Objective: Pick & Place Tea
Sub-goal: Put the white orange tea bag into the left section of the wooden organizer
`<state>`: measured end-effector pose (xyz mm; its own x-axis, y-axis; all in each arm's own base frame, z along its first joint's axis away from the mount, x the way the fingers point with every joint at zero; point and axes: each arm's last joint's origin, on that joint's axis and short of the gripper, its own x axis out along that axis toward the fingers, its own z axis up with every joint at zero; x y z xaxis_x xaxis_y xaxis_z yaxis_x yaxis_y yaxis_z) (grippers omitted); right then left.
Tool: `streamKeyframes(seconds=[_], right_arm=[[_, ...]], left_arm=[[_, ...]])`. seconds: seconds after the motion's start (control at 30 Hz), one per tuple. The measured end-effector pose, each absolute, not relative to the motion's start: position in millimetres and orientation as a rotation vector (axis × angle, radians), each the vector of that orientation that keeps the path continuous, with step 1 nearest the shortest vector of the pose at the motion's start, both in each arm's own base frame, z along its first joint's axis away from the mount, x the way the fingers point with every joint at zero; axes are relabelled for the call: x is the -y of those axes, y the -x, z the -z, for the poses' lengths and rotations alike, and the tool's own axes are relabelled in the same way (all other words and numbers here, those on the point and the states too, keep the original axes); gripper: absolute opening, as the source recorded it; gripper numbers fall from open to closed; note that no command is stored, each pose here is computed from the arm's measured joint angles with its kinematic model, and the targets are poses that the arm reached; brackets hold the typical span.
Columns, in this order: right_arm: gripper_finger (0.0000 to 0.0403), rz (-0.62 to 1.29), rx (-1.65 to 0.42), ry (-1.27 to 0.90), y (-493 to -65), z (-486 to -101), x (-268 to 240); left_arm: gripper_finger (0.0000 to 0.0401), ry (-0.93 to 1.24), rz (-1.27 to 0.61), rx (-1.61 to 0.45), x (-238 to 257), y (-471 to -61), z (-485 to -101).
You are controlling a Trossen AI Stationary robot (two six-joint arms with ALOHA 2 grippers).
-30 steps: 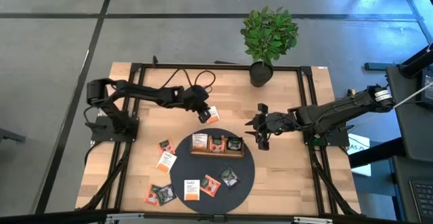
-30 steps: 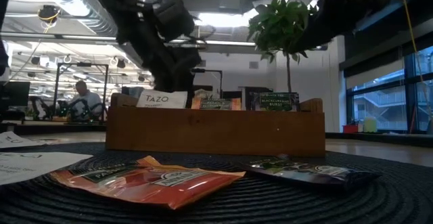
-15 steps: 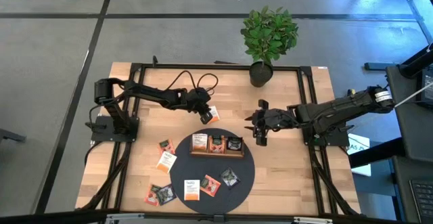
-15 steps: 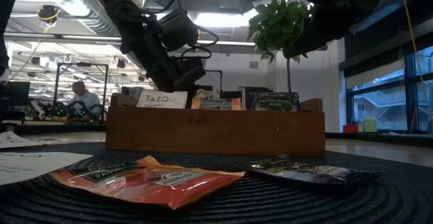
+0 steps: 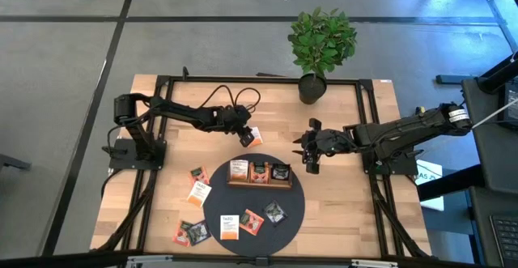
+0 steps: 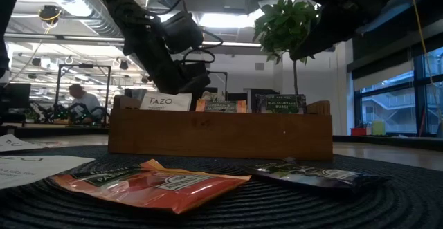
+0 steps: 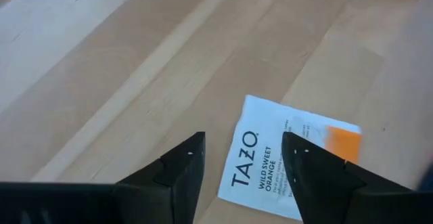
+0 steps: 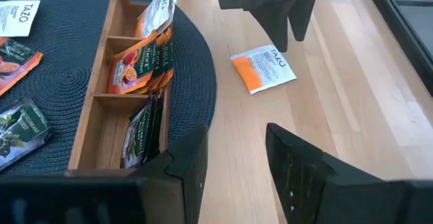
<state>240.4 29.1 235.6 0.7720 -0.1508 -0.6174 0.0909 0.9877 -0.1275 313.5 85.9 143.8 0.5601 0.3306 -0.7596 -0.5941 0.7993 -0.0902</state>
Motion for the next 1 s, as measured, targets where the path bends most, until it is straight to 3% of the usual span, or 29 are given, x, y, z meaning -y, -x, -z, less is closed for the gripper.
streamKeyframes(seconds=[0.7,1.0], right_arm=[[0.0151,0.129,-0.674,0.096,-240.6,-235.9,-29.2],[0.0151,0.129,-0.674,0.096,-240.6,-235.8,-29.3]], left_arm=[[0.0145,0.404,-0.55,-0.898,-88.7,-317.2,-112.7],[0.0088,0.376,-0.543,-0.917,-87.1,-316.7,-111.3]])
